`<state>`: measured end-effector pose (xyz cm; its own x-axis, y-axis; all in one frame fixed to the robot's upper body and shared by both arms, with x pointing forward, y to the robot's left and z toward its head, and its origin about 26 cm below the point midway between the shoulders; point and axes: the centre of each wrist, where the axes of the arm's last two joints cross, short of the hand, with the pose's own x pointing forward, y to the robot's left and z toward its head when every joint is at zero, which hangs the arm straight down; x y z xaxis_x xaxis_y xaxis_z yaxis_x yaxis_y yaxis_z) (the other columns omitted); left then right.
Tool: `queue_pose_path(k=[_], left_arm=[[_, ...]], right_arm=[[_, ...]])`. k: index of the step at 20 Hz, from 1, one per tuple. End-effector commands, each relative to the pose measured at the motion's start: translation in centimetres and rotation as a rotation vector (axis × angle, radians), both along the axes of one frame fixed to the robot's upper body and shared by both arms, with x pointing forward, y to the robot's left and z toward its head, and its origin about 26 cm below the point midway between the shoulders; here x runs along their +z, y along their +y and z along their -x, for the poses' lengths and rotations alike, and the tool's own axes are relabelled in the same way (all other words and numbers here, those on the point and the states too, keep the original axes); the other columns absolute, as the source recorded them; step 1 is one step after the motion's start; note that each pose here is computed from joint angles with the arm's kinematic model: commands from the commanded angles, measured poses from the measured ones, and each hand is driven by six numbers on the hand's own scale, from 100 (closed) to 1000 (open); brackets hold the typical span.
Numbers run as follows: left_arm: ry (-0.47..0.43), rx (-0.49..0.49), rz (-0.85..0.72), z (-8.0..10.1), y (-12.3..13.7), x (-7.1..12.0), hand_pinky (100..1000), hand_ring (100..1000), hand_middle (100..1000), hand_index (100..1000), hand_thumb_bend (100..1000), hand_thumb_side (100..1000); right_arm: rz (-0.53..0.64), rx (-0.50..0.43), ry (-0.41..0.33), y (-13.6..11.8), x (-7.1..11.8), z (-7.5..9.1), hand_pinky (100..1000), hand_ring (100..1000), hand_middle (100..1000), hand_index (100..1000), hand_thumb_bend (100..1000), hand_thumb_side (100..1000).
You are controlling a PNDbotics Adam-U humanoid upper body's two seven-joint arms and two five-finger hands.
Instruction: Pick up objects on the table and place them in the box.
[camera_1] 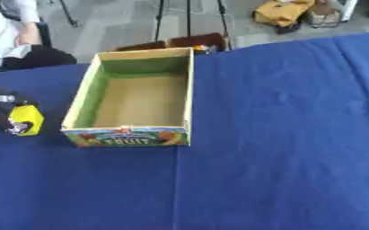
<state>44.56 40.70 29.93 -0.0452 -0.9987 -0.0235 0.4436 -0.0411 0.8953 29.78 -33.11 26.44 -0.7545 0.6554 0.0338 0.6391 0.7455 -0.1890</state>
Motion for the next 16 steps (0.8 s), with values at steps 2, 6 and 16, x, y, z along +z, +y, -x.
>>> queue_pose_path(k=[2, 6, 16], left_arm=[[-0.038, 0.05, -0.071, 1.23, 1.54, 2.37, 849, 999, 1000, 1000, 173, 489], [-0.025, 0.057, -0.094, 1.33, 1.9, 2.09, 851, 1000, 1000, 1000, 310, 528], [-0.021, 0.056, -0.12, 1.35, 1.98, 2.03, 839, 984, 1000, 1000, 340, 539]], right_arm=[[0.017, -0.002, -0.026, -0.25, 0.98, 0.51, 706, 686, 601, 757, 100, 992], [0.009, -0.003, -0.026, -0.3, 0.98, 0.52, 705, 684, 598, 753, 100, 991], [0.002, 0.004, -0.024, -0.28, 0.95, 0.51, 705, 682, 591, 747, 100, 985]])
